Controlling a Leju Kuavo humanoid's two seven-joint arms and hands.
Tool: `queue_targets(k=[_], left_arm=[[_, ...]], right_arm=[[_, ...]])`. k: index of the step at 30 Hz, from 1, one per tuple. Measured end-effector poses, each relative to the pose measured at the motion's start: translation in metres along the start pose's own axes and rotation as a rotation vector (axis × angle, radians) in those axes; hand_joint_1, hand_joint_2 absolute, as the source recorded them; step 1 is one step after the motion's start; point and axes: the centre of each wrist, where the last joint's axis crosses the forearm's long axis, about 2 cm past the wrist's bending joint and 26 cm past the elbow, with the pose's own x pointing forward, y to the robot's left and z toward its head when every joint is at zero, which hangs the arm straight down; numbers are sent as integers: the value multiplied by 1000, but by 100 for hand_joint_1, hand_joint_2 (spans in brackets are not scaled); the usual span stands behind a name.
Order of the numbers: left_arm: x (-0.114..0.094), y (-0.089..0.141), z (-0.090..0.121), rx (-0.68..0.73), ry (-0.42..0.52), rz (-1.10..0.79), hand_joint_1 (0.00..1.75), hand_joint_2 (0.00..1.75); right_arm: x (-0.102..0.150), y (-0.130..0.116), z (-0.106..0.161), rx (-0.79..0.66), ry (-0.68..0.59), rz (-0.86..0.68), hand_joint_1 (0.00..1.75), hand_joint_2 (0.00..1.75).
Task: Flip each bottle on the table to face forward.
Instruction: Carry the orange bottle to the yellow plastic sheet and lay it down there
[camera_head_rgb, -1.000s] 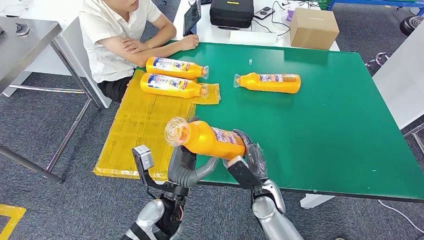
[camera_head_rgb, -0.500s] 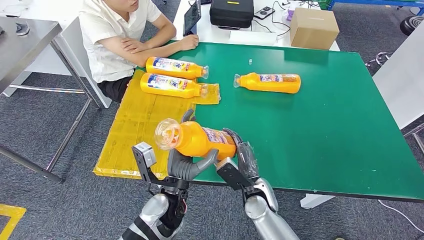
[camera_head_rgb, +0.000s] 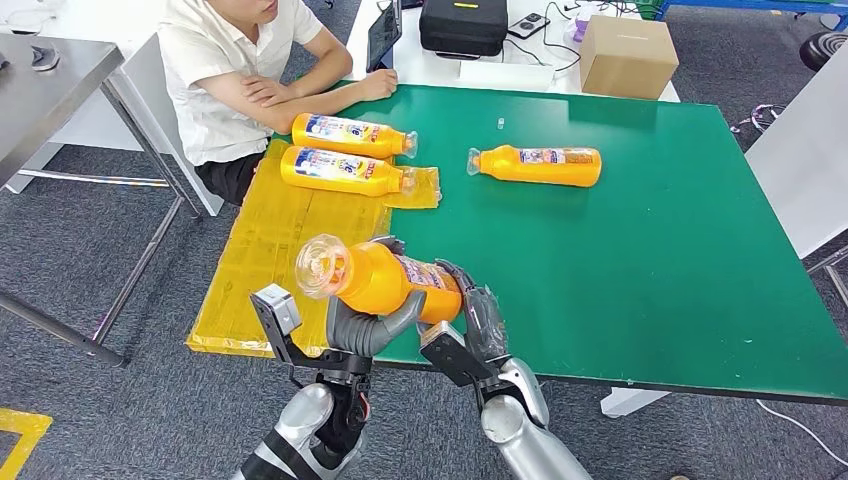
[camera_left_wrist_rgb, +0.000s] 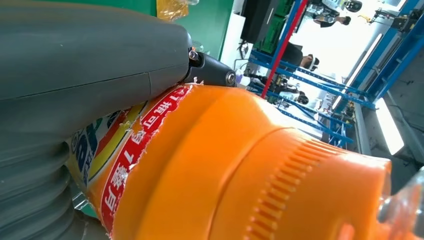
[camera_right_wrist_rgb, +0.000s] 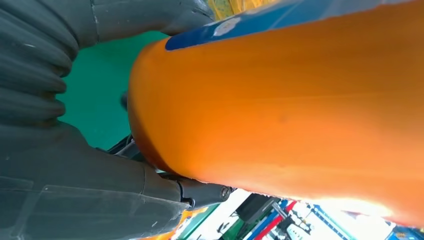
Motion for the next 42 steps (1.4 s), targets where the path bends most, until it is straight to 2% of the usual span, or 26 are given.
queue_targets(k=[2, 7, 11, 20, 22, 28, 34, 38, 42], left_arm=[[2, 1, -1, 6, -5, 7, 175, 175], [7, 6, -1, 39, 5, 70, 175, 175], [12, 11, 0, 62, 1, 101, 175, 175], [24, 23, 1, 147, -19, 194, 175, 175], [28, 27, 2, 172, -42, 165, 175, 175], [42, 39, -5, 160, -228, -142, 175, 175], [55, 51, -10, 148, -353, -612, 175, 175], [48, 61, -14, 80, -300, -917, 175, 175], [40, 71, -15, 40, -238, -1035, 175, 175]], right_arm=[[0, 3, 2, 21, -3, -10, 0, 175], [1, 12, 13, 103, -7, -64, 0, 175], [0, 16, 19, 137, -7, -86, 0, 0], [-3, 20, 35, 196, -9, -113, 0, 0], [-5, 20, 43, 193, -11, -99, 0, 0], [-16, 9, 80, 152, 15, 12, 0, 0], [-22, -19, 91, -13, -9, 229, 0, 0], [-25, -33, 90, -91, -11, 330, 0, 0], [-28, -43, 88, -131, 4, 355, 0, 0]])
